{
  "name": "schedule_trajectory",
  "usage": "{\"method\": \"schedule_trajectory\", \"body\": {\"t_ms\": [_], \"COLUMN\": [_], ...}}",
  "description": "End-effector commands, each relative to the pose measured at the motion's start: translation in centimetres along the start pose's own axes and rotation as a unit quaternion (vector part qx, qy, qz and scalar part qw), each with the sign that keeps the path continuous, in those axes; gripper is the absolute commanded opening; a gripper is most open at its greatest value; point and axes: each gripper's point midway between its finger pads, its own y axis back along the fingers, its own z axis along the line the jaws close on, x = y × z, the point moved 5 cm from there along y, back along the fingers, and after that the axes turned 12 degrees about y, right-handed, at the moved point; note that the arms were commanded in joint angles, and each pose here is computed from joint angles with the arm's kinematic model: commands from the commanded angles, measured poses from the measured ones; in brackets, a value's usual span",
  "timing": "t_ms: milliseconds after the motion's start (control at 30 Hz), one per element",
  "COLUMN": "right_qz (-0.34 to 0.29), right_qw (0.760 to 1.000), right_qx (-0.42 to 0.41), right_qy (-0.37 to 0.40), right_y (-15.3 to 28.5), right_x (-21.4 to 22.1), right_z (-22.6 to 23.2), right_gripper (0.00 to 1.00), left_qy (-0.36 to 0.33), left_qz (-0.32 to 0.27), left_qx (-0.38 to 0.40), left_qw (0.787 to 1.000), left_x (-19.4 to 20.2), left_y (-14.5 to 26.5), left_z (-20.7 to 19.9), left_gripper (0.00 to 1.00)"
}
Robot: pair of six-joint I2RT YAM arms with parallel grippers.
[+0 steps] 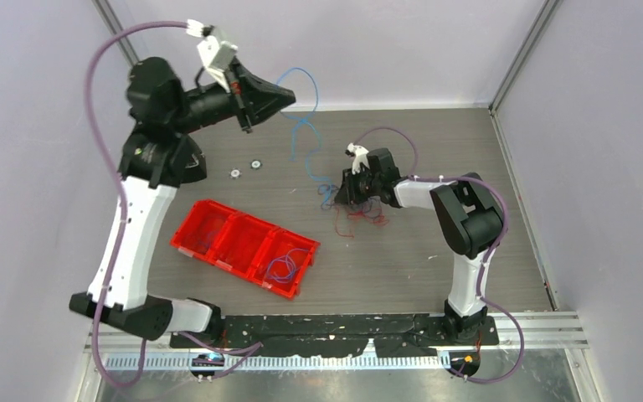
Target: Untangle the cables
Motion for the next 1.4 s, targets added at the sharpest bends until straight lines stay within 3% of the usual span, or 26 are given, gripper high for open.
{"method": "schedule_trajectory", "body": {"t_ms": [0, 100, 167, 200, 267, 467, 700, 900, 1100, 1367], "right_qz": [0.005, -0.006, -0.011, -0.022, -0.029, -0.027, -0.015, -0.006, 0.004, 0.006], "right_qw": [1.000, 1.000, 1.000, 1.000, 0.999, 0.998, 0.998, 0.998, 0.998, 0.998], "right_qx": [0.014, 0.006, -0.003, -0.011, -0.021, -0.027, -0.017, -0.004, -0.006, -0.006], "right_qy": [-0.006, 0.001, 0.010, 0.018, 0.028, 0.050, 0.060, 0.067, 0.070, 0.069], "right_y": [0.8, 1.8, 2.8, 3.4, 4.4, 7.1, 9.2, 10.3, 10.8, 11.0], "right_x": [0.3, -0.7, -1.7, -2.8, -4.0, -5.7, -6.3, -6.6, -6.1, -5.9], "right_z": [-0.6, -0.3, 0.0, 0.3, 0.7, 1.2, 0.3, -1.1, -1.3, -1.4], "right_gripper": [0.27, 0.32, 0.44, 0.57, 0.70, 0.86, 0.91, 0.91, 0.91, 0.91], "left_qy": [-0.070, -0.088, -0.092, -0.096, -0.104, -0.095, -0.113, -0.077, -0.035, 0.047], "left_qz": [-0.023, 0.002, 0.025, 0.036, 0.058, 0.119, 0.212, 0.301, 0.401, 0.511], "left_qx": [0.007, 0.006, 0.006, 0.004, -0.005, -0.026, -0.018, -0.009, -0.055, -0.109], "left_qw": [0.997, 0.996, 0.995, 0.995, 0.993, 0.988, 0.971, 0.951, 0.914, 0.851], "left_x": [-2.7, -0.8, 1.3, 2.5, 4.8, 13.6, 24.8, 32.1, 35.7, 37.2], "left_y": [2.6, 4.0, 4.9, 5.3, 6.2, 8.3, 10.8, 12.4, 12.9, 11.2], "left_z": [-2.9, -3.7, -3.9, -3.8, -3.6, -2.1, -1.0, -0.3, 1.8, 4.1], "left_gripper": [0.00, 0.00, 0.00, 0.00, 0.00, 0.00, 0.00, 0.00, 0.00, 0.00]}}
